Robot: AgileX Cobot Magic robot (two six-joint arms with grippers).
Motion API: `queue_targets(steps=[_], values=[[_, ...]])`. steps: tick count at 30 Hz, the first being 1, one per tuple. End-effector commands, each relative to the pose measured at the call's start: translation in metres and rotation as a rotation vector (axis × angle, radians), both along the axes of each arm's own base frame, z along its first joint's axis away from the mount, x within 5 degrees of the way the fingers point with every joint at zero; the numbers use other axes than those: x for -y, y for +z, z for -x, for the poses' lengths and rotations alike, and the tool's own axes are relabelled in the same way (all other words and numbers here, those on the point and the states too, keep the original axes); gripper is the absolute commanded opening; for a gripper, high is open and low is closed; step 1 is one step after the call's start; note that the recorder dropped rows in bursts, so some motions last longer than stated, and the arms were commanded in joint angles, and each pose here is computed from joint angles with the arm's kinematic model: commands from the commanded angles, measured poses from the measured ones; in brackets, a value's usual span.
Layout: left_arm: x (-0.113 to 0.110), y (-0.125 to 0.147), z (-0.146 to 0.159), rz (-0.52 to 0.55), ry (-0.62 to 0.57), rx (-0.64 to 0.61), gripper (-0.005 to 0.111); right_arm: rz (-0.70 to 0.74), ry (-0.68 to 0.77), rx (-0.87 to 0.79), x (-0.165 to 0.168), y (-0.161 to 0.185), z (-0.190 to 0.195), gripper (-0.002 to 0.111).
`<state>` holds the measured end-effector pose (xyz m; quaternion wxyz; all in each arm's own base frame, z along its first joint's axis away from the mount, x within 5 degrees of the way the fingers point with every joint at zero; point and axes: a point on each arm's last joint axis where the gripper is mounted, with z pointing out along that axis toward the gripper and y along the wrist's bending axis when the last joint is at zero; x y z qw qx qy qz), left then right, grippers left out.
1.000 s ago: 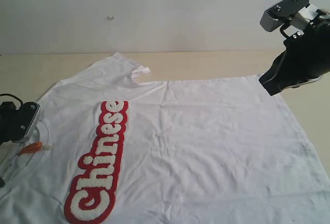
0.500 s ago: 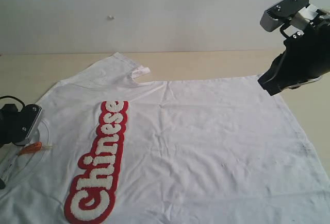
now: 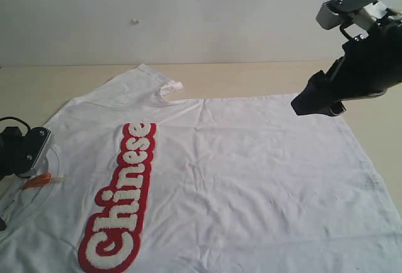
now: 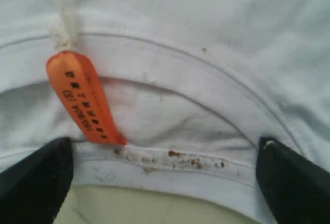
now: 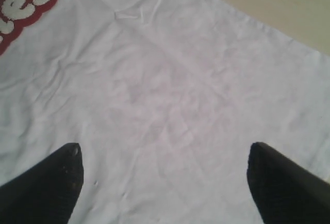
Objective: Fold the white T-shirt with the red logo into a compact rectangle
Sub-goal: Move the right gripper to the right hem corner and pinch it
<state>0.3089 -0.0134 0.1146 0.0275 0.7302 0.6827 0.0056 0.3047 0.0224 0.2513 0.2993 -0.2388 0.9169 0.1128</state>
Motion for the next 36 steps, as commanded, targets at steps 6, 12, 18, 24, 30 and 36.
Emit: queue_targets(steps=[6,12,18,24,30,36], values=[[-0.003,-0.009,-0.002,-0.021,-0.023,0.016,0.092,-0.012,0.024,-0.022,-0.003,0.000,0.002,0.083],[-0.003,-0.009,-0.002,-0.021,-0.023,0.016,0.092,-0.005,0.029,-0.025,-0.002,0.000,0.003,0.083],[-0.003,-0.009,-0.002,-0.021,-0.023,0.016,0.092,0.000,0.024,-0.016,-0.002,0.000,0.002,0.083],[-0.003,-0.009,-0.002,-0.021,-0.023,0.016,0.092,-0.005,0.039,-0.037,-0.003,-0.001,0.004,0.091],[-0.003,-0.009,-0.002,-0.021,-0.023,0.016,0.092,0.015,0.095,-0.056,-0.003,-0.002,0.007,0.105],[-0.003,-0.009,-0.002,-0.021,-0.023,0.016,0.092,0.274,0.494,-0.014,0.002,-0.009,0.016,0.105]])
